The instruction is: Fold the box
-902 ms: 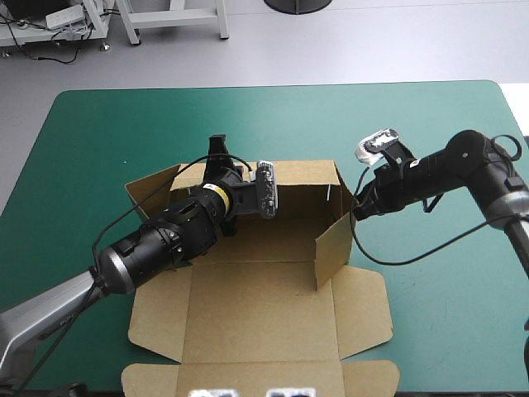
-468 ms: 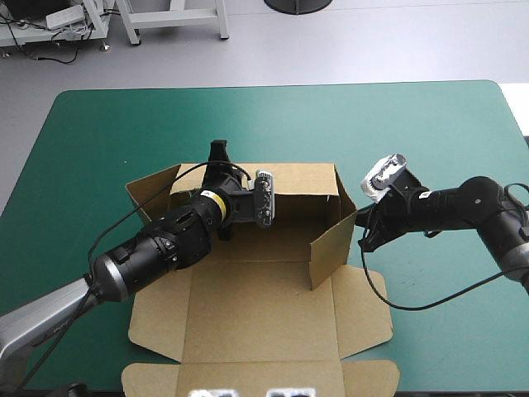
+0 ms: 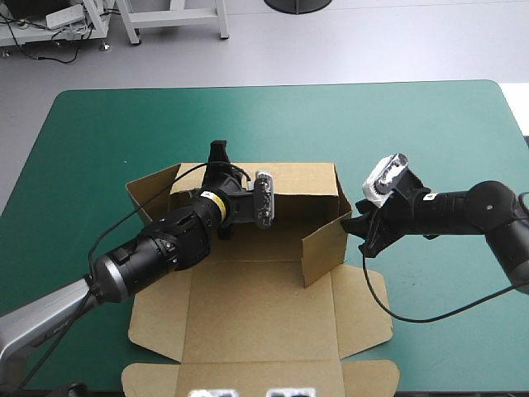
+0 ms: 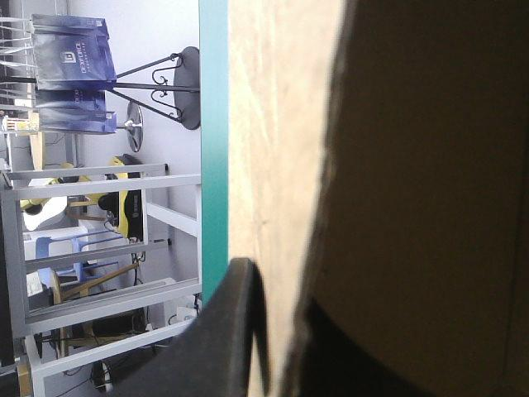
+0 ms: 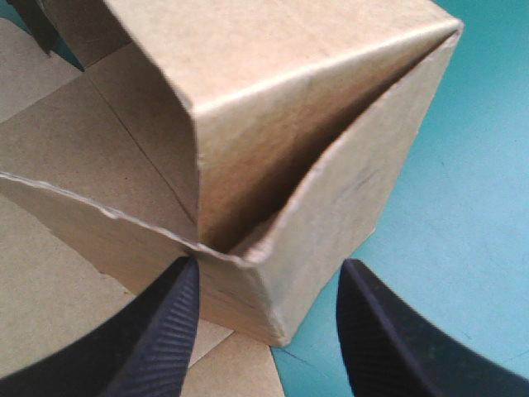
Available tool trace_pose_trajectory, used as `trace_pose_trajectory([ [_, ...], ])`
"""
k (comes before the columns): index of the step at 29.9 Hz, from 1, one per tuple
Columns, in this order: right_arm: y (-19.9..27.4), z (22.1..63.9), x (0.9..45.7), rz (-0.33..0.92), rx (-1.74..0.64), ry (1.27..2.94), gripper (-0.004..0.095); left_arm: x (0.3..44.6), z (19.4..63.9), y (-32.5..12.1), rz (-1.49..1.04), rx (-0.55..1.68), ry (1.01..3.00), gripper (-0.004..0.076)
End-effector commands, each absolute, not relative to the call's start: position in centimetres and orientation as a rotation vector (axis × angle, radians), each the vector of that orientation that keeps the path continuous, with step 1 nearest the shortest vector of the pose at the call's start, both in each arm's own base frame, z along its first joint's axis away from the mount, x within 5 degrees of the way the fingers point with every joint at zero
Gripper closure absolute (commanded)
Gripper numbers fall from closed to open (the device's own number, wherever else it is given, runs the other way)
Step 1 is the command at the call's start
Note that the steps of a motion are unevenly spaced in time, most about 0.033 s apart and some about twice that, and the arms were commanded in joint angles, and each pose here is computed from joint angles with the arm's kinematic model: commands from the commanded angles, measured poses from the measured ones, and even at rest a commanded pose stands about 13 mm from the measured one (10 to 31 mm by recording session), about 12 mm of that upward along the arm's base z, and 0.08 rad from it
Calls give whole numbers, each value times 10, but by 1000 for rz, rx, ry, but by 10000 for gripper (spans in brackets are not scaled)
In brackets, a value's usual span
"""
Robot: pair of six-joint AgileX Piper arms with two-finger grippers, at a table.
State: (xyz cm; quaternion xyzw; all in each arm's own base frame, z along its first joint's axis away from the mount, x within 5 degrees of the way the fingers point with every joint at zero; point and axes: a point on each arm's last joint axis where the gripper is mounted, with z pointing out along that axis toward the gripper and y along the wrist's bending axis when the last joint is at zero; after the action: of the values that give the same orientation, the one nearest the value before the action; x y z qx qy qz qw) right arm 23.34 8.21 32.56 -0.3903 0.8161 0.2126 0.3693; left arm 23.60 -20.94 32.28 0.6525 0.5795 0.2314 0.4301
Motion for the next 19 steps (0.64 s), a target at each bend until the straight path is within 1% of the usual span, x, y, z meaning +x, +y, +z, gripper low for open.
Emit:
trace_pose_trajectory([
  [1,85,343,228,573,-978,2019,404,231,325,-213,481,1582,1485,714],
  [5,86,340,227,594,-964,2024,309,231,325,-213,478,1582,1482,714],
  [8,87,330,225,630,-956,2012,249,231,325,-213,472,1580,1481,714],
  [10,89,322,222,635,-949,1987,249,231,325,-214,460,1576,1489,715],
  [19,111,304,212,507,-988,1923,249,231,324,-213,454,1564,1508,715],
])
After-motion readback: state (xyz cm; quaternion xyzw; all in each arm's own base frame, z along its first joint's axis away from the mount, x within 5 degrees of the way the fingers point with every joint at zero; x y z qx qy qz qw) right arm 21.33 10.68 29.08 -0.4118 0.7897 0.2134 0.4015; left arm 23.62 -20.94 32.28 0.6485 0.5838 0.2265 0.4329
